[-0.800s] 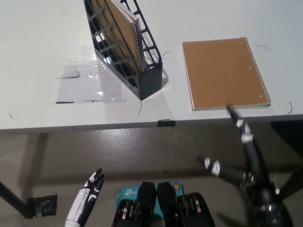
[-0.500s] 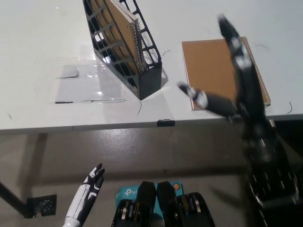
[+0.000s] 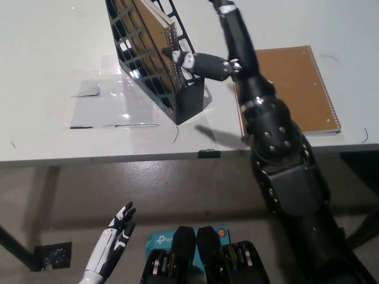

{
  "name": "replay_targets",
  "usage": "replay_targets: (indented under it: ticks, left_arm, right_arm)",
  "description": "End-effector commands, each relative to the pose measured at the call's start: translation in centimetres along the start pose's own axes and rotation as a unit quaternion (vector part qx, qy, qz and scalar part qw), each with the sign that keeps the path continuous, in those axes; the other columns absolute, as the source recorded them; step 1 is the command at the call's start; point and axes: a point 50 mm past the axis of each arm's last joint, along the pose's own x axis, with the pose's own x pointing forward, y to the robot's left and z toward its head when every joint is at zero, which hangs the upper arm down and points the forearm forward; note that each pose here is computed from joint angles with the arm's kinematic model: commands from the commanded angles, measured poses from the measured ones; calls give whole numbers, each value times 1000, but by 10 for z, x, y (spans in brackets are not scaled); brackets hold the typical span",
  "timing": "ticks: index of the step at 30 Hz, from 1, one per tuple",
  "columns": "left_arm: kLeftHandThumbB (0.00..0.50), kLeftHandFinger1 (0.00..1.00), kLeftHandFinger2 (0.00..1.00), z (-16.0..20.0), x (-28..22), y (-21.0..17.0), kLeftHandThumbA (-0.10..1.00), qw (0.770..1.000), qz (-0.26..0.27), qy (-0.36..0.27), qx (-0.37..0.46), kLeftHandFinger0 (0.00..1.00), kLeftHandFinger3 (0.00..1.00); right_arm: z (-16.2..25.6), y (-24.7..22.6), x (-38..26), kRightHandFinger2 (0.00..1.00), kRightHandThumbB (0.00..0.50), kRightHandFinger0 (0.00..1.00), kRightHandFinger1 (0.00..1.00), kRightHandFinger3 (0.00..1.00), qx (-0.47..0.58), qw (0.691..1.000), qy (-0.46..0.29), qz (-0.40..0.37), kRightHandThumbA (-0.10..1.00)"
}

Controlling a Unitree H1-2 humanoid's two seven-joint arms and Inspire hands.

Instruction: Use the right hand to pick up a book from the book holder on the left side and put it on another book on the right side

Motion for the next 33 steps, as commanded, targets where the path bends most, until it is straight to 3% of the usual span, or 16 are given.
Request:
replay_targets:
  ticks: [1, 12, 16, 19, 27, 30, 33]
  left_arm:
    - [275, 1000, 1000, 9, 4, 8, 1000, 999, 6, -36, 19, 1000, 1000]
    - [250, 1000, 1000, 11, 5, 10, 1000, 999, 1, -32, 21, 1000, 1000]
    - [273, 1000, 1000, 10, 5, 11, 1000, 999, -1, -29, 18, 1000, 1000]
    - [257, 1000, 1000, 11, 5, 11, 1000, 999, -2, -30, 20, 1000, 1000]
    - [248, 1000, 1000, 11, 5, 11, 1000, 999, -5, -31, 25, 1000, 1000]
    - [225, 1000, 1000, 11, 5, 11, 1000, 999, -6, -31, 30, 1000, 1000]
    - [223, 1000, 1000, 11, 6, 11, 991, 999, -7, -24, 30, 1000, 1000]
  right_arm:
    - [18, 9, 29, 1000, 323, 1000, 1000, 1000, 10, 1000, -17, 10, 1000]
    - [2, 20, 47, 1000, 349, 1000, 1000, 1000, 10, 999, 25, 22, 1000]
    - [-1, 22, 50, 1000, 336, 1000, 1000, 1000, 10, 999, 38, 23, 1000]
    - [-3, 23, 53, 1000, 309, 1000, 1000, 1000, 9, 999, 45, 24, 1000]
    - [-11, 27, 57, 1000, 298, 1000, 1000, 1000, 24, 997, 63, 28, 1000]
    - [-13, 28, 55, 1000, 320, 1000, 1000, 1000, 44, 996, 69, 33, 1000]
    - [-12, 29, 54, 1000, 300, 1000, 1000, 1000, 81, 994, 71, 35, 992]
